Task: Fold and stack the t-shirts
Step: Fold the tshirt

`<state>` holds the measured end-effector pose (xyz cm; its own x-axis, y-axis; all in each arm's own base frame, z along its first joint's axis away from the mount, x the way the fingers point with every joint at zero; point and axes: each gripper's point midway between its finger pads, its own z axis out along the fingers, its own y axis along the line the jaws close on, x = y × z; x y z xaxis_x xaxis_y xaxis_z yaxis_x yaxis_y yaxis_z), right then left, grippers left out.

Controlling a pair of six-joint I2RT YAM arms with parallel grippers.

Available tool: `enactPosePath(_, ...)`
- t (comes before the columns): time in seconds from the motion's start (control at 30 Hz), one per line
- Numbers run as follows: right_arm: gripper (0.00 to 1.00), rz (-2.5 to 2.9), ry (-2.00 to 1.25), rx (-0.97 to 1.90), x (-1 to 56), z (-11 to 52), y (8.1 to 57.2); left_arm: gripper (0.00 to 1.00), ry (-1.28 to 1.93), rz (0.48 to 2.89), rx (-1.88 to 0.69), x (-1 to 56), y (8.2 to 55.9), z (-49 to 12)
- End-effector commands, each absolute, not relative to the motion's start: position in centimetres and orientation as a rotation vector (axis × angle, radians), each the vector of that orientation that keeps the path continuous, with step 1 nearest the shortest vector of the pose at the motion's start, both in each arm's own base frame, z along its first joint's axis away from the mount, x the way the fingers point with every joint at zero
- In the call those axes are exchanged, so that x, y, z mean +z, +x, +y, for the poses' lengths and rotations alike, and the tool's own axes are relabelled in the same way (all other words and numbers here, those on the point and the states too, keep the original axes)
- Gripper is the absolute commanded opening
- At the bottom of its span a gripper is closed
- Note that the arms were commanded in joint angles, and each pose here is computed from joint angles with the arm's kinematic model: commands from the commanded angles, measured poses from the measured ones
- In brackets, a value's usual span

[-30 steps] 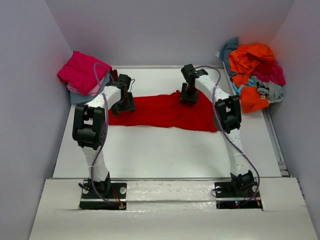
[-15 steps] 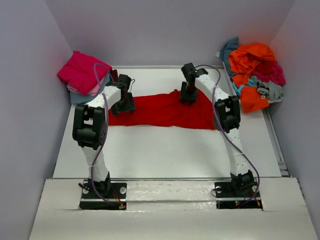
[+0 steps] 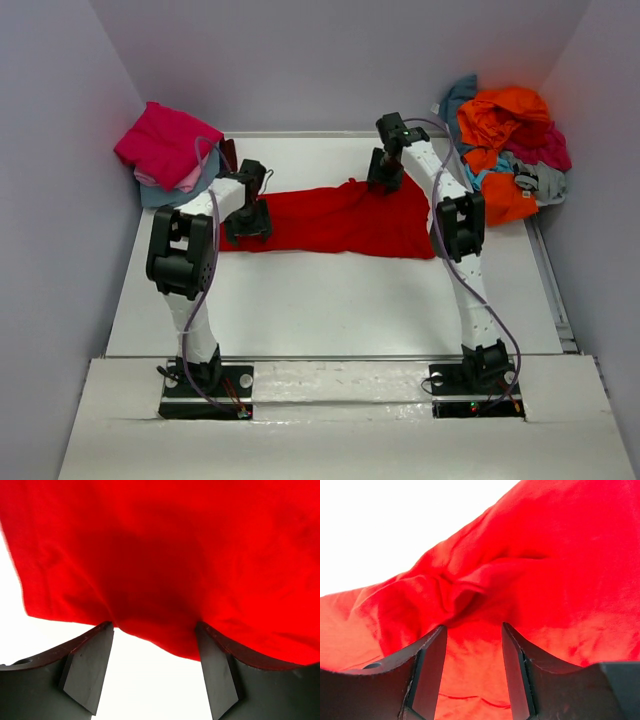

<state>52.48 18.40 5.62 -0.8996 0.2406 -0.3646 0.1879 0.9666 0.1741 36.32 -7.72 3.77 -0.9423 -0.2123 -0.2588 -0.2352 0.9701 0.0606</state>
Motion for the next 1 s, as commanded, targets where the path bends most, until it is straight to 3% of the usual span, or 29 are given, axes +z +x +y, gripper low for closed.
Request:
enactPosePath(0.0, 0.54, 2.699, 0.302, 0.237, 6.4, 18.4, 53.3, 0.78, -0.269, 2.92, 0.094, 4.1, 34.1, -8.6)
enactPosePath(0.67, 0.55, 2.667, 0.426, 0.356, 5.8, 15.7, 55.7, 0.78, -0.148, 2.903, 0.071, 6.3, 32.3, -11.7)
enactPosePath(0.97, 0.55, 2.654, 0.374, 0.414, 10.3, 15.8, 53.0, 0.78, -0.217, 2.71, 0.127, 10.5, 37.4, -11.5)
